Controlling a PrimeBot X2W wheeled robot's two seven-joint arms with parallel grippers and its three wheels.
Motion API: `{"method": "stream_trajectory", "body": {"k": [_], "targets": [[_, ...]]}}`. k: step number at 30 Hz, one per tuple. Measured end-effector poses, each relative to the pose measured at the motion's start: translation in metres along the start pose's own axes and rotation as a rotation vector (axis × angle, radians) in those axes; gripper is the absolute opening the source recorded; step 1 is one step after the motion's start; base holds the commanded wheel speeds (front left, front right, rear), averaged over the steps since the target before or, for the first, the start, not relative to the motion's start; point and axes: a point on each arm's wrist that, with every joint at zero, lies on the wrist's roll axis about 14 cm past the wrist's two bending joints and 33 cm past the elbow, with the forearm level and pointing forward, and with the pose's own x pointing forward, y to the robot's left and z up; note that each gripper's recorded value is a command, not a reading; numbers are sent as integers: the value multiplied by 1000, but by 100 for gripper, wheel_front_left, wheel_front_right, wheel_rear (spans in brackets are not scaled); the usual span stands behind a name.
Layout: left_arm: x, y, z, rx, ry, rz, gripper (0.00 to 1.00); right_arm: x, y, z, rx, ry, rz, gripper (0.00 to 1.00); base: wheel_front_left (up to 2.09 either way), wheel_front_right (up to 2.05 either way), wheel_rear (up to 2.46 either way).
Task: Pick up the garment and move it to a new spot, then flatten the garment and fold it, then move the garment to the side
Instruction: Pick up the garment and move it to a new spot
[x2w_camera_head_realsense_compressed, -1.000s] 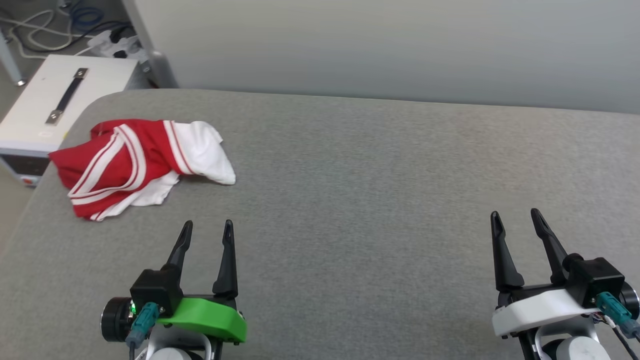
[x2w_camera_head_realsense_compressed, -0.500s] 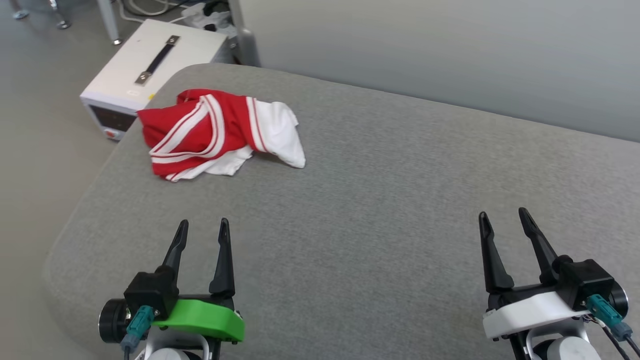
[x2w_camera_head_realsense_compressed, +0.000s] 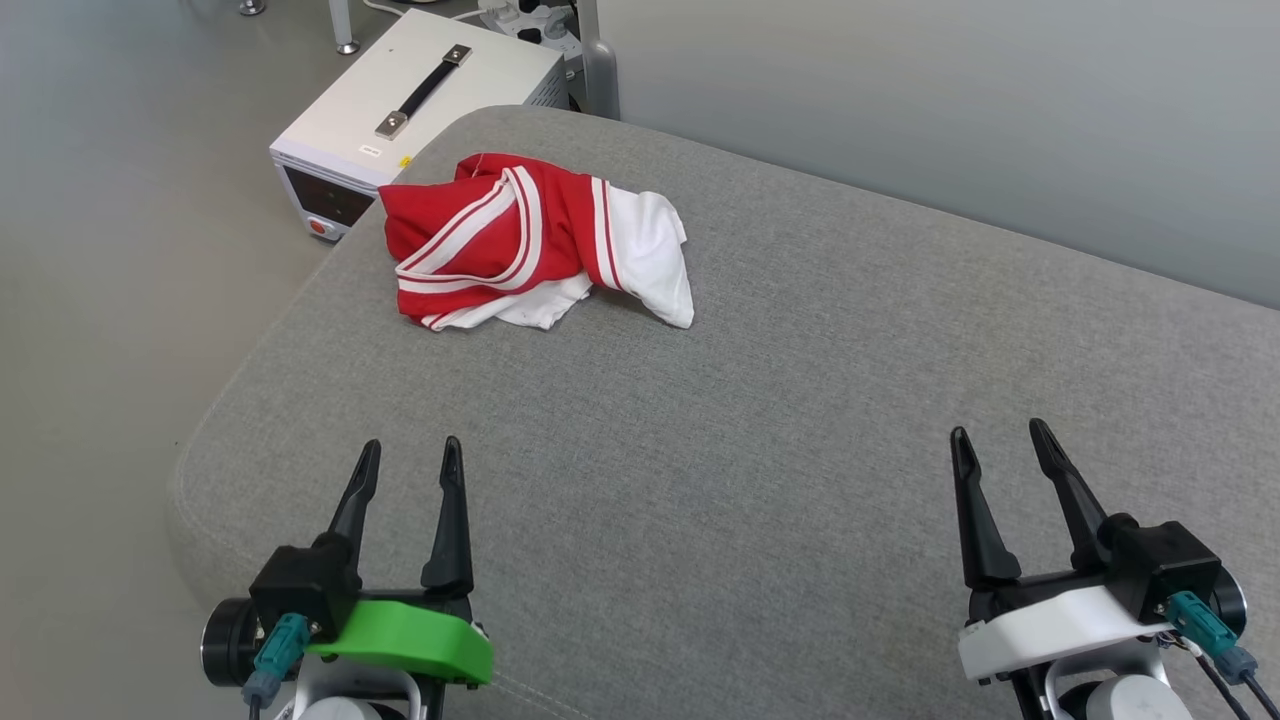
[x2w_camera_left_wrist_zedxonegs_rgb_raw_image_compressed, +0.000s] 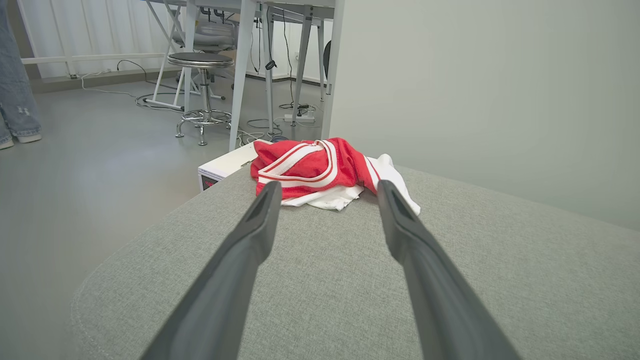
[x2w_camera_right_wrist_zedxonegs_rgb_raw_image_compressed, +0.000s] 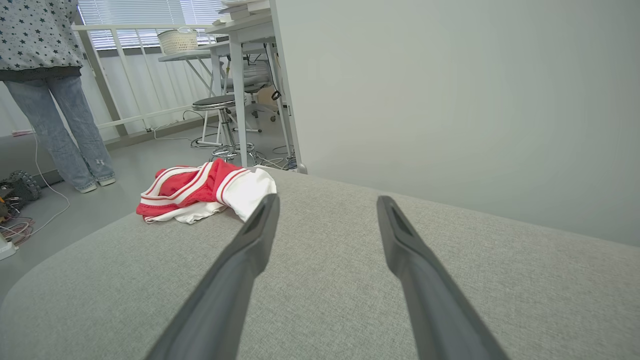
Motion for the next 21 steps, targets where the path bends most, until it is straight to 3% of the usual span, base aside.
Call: {"method": "stream_trajectory", "body": {"k": [10, 13, 15, 21], "targets": [[1, -1, -1, -7, 2, 1, 100, -1, -1, -2, 3, 6, -3, 100, 0, 0, 0], [3, 6, -10, -74, 31, 45, 100, -1, -6, -6, 2, 14, -15, 100, 0, 0, 0], [4, 7, -20, -63, 65, 49, 100, 0, -10, -9, -6, 18, -21, 100, 0, 0, 0], [39, 1, -36, -33, 107, 4, 100, 12, -23, -7, -23, -14, -39, 100, 0, 0, 0]]}}
